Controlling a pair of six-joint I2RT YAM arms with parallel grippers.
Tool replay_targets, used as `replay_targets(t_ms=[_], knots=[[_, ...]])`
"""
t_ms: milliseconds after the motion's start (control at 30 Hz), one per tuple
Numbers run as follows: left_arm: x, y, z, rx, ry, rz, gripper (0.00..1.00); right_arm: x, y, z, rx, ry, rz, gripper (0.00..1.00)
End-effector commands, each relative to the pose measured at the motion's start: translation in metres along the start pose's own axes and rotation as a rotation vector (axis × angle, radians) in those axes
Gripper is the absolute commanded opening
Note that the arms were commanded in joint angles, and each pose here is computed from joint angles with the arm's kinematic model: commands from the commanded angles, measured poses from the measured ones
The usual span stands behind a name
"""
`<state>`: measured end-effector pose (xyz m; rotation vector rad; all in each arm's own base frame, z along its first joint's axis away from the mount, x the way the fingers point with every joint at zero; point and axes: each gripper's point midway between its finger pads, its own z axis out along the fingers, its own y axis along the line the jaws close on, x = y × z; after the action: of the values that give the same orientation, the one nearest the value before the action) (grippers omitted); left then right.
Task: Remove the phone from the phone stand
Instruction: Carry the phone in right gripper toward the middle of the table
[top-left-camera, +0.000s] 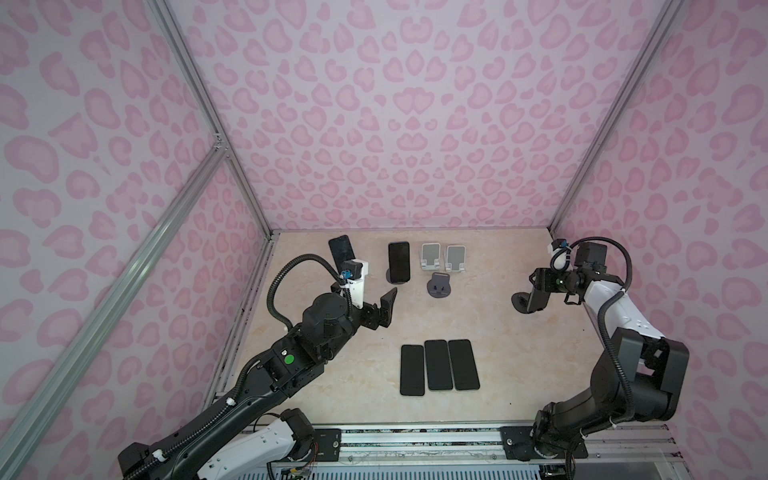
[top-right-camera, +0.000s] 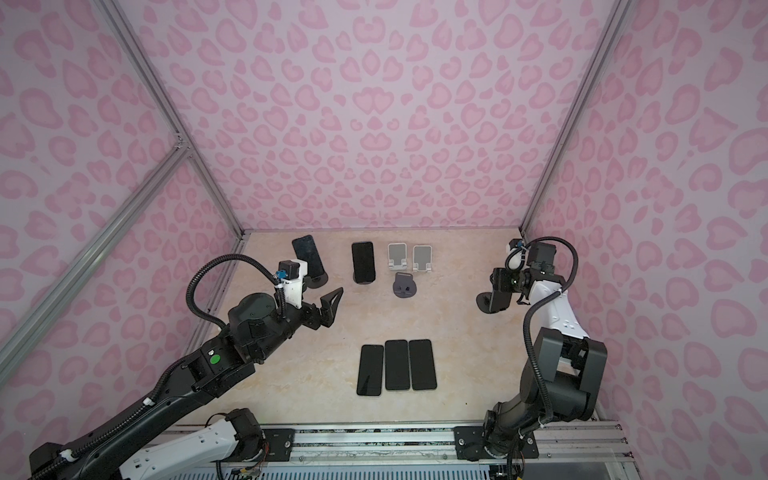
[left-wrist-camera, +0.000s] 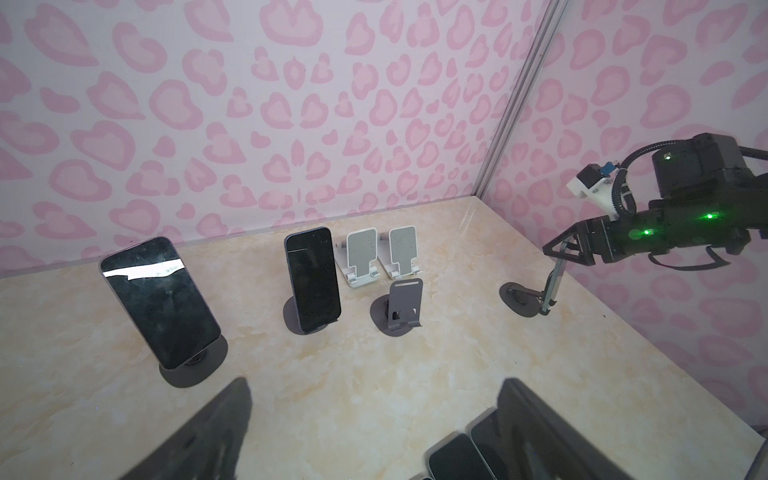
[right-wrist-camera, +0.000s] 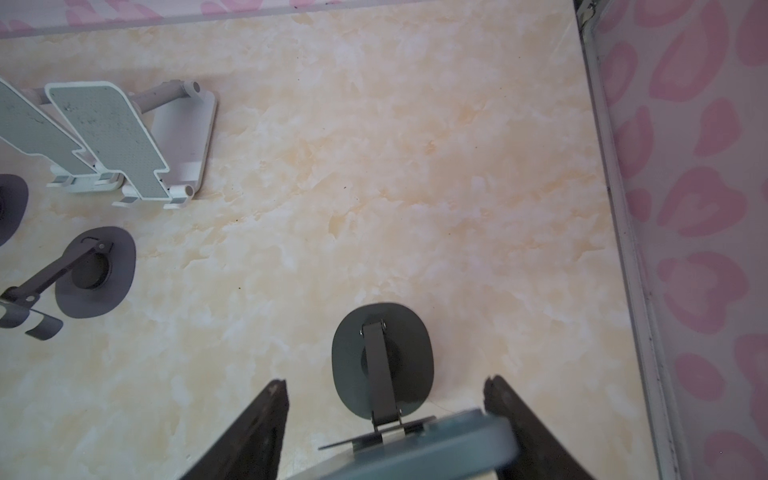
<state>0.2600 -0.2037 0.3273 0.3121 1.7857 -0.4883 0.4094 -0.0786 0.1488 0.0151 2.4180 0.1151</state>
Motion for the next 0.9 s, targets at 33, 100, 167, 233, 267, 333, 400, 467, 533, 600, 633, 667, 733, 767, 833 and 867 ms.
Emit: replay_targets(t_ms=[33, 100, 167, 233, 267, 333, 400, 467, 533, 600, 633, 667, 733, 767, 833, 867], knots=[[-0.01, -0.003, -0.002, 0.015, -0.038, -0.005, 0.95, -0.01, 0.002, -0.001, 0.03, -0.038, -0.001, 0.59], [-0.011, -0.003, -0.003, 0.016, -0.041, -0.006, 0.95, -0.011, 0.004, -0.001, 0.035, -0.039, -0.003, 0.58], [-0.012, -0.003, -0.003, 0.018, -0.043, -0.006, 0.95, -0.011, 0.006, -0.001, 0.043, -0.041, -0.002, 0.58], [-0.012, -0.004, -0.004, 0.021, -0.044, -0.008, 0.95, -0.011, 0.008, 0.0, 0.051, -0.042, -0.003, 0.57], [-0.012, -0.003, -0.004, 0.021, -0.043, -0.006, 0.95, -0.011, 0.009, 0.0, 0.057, -0.042, -0.007, 0.56], [-0.012, -0.004, -0.004, 0.025, -0.043, -0.006, 0.96, -0.013, 0.012, -0.002, 0.06, -0.049, -0.015, 0.56], [-0.013, -0.004, -0.005, 0.026, -0.046, -0.007, 0.96, -0.015, 0.014, -0.004, 0.069, -0.054, -0.022, 0.55], [-0.012, -0.005, -0.005, 0.03, -0.046, -0.008, 0.96, -0.016, 0.016, -0.005, 0.076, -0.056, -0.026, 0.54], [-0.013, -0.005, -0.006, 0.031, -0.048, -0.008, 0.96, -0.015, 0.018, -0.004, 0.08, -0.05, -0.031, 0.53], [-0.013, -0.005, -0.005, 0.031, -0.047, -0.008, 0.96, -0.016, 0.021, -0.003, 0.077, -0.052, -0.032, 0.53], [-0.013, -0.005, -0.005, 0.032, -0.046, -0.008, 0.96, -0.016, 0.023, -0.002, 0.073, -0.049, -0.029, 0.53], [-0.013, -0.005, -0.005, 0.034, -0.046, -0.01, 0.96, -0.017, 0.024, -0.001, 0.071, -0.048, -0.028, 0.53], [-0.012, -0.006, -0.005, 0.036, -0.044, -0.01, 0.96, -0.018, 0.028, -0.001, 0.068, -0.048, -0.031, 0.52], [-0.012, -0.006, -0.005, 0.036, -0.045, -0.009, 0.96, -0.02, 0.03, -0.002, 0.069, -0.051, -0.034, 0.52], [-0.013, -0.006, -0.005, 0.036, -0.046, -0.01, 0.96, -0.02, 0.035, -0.004, 0.062, -0.048, -0.039, 0.52], [-0.012, -0.006, -0.005, 0.037, -0.044, -0.009, 0.96, -0.022, 0.037, -0.006, 0.062, -0.054, -0.039, 0.52]])
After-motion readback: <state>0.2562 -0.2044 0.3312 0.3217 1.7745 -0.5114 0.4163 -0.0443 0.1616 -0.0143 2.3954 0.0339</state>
